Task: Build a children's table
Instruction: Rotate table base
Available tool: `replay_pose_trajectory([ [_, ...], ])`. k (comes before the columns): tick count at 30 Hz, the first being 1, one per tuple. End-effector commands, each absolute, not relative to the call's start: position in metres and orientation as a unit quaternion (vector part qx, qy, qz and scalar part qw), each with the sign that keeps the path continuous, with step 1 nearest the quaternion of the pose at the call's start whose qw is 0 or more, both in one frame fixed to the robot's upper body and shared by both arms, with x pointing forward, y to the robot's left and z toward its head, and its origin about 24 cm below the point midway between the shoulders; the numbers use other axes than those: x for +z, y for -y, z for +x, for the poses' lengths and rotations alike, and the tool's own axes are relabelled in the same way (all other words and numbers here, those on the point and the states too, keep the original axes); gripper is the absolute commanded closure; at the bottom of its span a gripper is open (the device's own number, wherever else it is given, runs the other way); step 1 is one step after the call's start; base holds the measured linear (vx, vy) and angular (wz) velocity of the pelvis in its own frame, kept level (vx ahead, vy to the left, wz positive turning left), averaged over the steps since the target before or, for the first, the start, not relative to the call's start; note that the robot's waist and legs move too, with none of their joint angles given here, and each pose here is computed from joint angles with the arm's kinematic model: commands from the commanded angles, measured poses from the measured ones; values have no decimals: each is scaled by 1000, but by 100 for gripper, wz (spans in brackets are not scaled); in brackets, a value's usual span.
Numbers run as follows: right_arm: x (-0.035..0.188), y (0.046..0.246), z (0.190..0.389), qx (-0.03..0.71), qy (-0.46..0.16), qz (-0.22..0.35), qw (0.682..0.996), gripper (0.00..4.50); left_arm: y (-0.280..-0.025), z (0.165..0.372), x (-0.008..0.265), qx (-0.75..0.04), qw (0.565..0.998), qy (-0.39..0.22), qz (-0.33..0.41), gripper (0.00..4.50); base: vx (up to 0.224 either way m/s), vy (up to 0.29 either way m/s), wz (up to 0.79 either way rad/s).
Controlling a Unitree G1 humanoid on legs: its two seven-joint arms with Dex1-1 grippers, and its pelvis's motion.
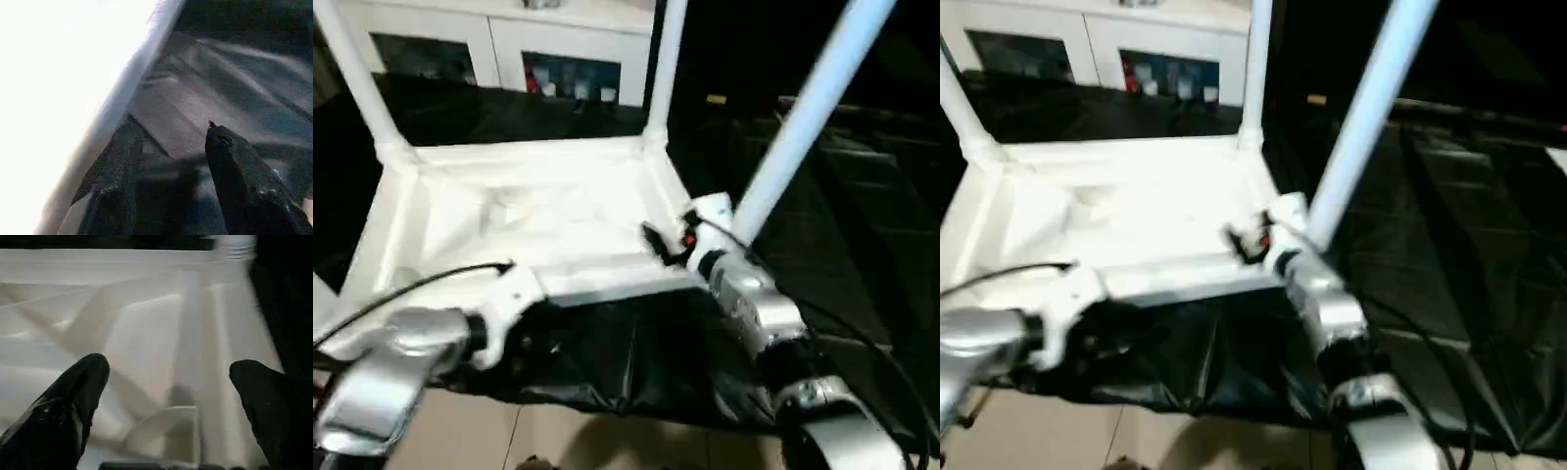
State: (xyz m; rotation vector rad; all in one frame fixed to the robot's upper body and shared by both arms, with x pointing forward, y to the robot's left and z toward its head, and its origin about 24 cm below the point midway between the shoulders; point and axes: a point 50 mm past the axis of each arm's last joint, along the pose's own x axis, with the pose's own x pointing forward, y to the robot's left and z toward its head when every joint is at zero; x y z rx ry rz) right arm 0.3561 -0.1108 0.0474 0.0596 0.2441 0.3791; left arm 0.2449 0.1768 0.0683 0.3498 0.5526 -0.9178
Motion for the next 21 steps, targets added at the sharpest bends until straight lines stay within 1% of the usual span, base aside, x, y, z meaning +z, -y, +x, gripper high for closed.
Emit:
replay_pose_trajectory([
  [1,48,135,361,139,-116,20,983,0,-170,250,66,-425,850,-258,178,215,0,0,0],
  [3,54,154,368,114,-108,-7,988,0,-155,263,66,-416,860,-238,176,215,0,0,0],
  [4,55,154,368,113,-108,-8,988,0,-154,264,66,-416,860,-238,176,215,0,0,0],
  [7,62,167,375,101,-99,-29,990,0,-145,278,68,-393,874,-213,189,215,0,0,0],
  [9,67,169,378,114,-86,-47,989,0,-141,288,71,-368,890,-187,195,215,0,0,0],
  [11,73,164,379,141,-72,-77,984,0,-140,293,75,-336,910,-162,182,215,0,0,0],
  [13,76,155,378,179,-58,-69,980,0,-142,292,80,-313,926,-127,171,215,0,0,0],
  [15,77,152,378,189,-53,-63,978,0,-143,291,82,-306,930,-116,169,215,0,0,0],
  [16,79,146,376,210,-41,-47,976,0,-147,288,83,-283,941,-99,157,215,0,0,0],
  [17,80,140,372,231,-25,-36,972,0,-155,284,84,-247,953,-80,153,196,0,0,0],
  [18,81,138,371,236,-21,-33,971,0,-156,283,84,-239,956,-76,152,185,0,0,0],
  [19,80,135,367,247,-13,-31,968,0,-163,280,84,-211,965,-61,145,185,0,0,0],
  [20,79,131,360,260,2,-36,965,0,-177,275,84,-154,978,-39,136,185,0,0,0],
  [21,78,129,356,268,6,-35,963,0,-184,272,84,-123,984,-28,128,180,0,0,0],
])
